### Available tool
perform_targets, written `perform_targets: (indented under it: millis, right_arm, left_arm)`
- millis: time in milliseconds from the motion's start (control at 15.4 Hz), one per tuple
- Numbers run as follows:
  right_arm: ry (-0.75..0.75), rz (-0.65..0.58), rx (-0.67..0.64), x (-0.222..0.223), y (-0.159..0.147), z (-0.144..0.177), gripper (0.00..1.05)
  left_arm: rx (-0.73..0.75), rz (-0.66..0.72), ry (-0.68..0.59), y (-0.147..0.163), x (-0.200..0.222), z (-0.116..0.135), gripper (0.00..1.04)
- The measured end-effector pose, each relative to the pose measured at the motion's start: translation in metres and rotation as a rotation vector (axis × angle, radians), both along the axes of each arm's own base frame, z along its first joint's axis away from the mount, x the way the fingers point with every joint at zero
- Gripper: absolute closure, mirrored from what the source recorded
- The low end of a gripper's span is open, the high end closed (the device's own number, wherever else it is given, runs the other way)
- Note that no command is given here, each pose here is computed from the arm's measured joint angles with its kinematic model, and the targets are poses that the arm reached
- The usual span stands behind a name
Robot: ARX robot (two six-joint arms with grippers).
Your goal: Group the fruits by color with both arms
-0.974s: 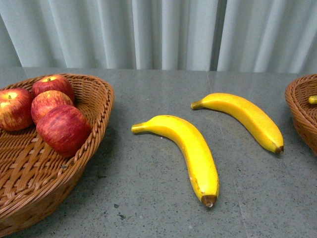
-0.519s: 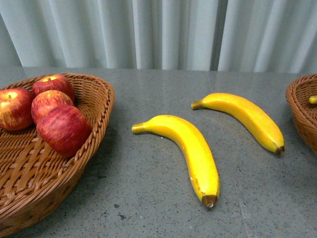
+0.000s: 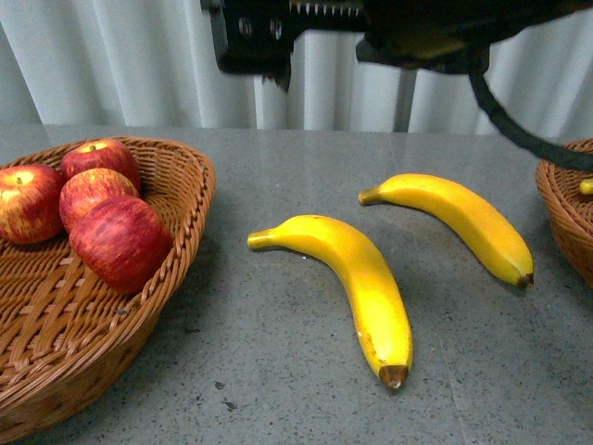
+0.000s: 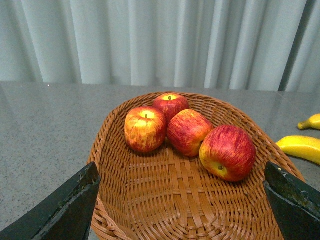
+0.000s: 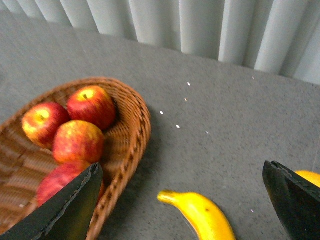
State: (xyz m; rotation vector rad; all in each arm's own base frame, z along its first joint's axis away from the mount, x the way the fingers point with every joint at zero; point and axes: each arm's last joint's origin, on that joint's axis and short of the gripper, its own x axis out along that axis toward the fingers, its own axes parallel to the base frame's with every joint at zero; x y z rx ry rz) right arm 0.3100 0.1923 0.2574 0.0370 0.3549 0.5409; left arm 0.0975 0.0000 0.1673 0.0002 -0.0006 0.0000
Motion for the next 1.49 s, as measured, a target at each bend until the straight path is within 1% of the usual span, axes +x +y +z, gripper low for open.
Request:
perform_targets:
  millis: [65,130,454,649,909,1038,1168,1233,1493]
  right_arm:
    - [0.030,-0.009,-0.054,0.007,0.000,-0.012,0.07]
    - [0.087,0.004,-0.188,0.013,-0.004,-0.034,0.07]
    - [0.142,0.028,-0.353,0.012,-0.005,-0.062,0.07]
    - [0.165,0.036,-0.426,0.013,-0.002,-0.077,0.07]
    - [0.259,0.076,-0.507,0.012,0.000,-0.099,0.07]
    - [0.298,0.102,-0.532,0.008,0.003,-0.106,0.07]
    - [0.289,0.114,-0.548,0.006,0.009,-0.107,0.07]
    - [0.287,0.124,-0.550,0.005,0.012,-0.107,0.13]
    - [0.281,0.119,-0.542,0.008,0.011,-0.104,0.55]
  left_arm:
    - [0.000,0.000,0.000,0.000,0.000,0.000,0.07]
    - [0.000,0.000,0.000,0.000,0.000,0.000,0.07]
    - [0.000,0.000,0.000,0.000,0.000,0.000,0.07]
    - [0.000,0.000,0.000,0.000,0.000,0.000,0.07]
    - [0.000,0.000,0.000,0.000,0.000,0.000,0.07]
    - [0.000,0.000,0.000,0.000,0.000,0.000,0.07]
    - [0.000,0.000,0.000,0.000,0.000,0.000,0.07]
    - [0.000,0.000,0.000,0.000,0.000,0.000,0.07]
    - [0.000,0.000,0.000,0.000,0.000,0.000,0.07]
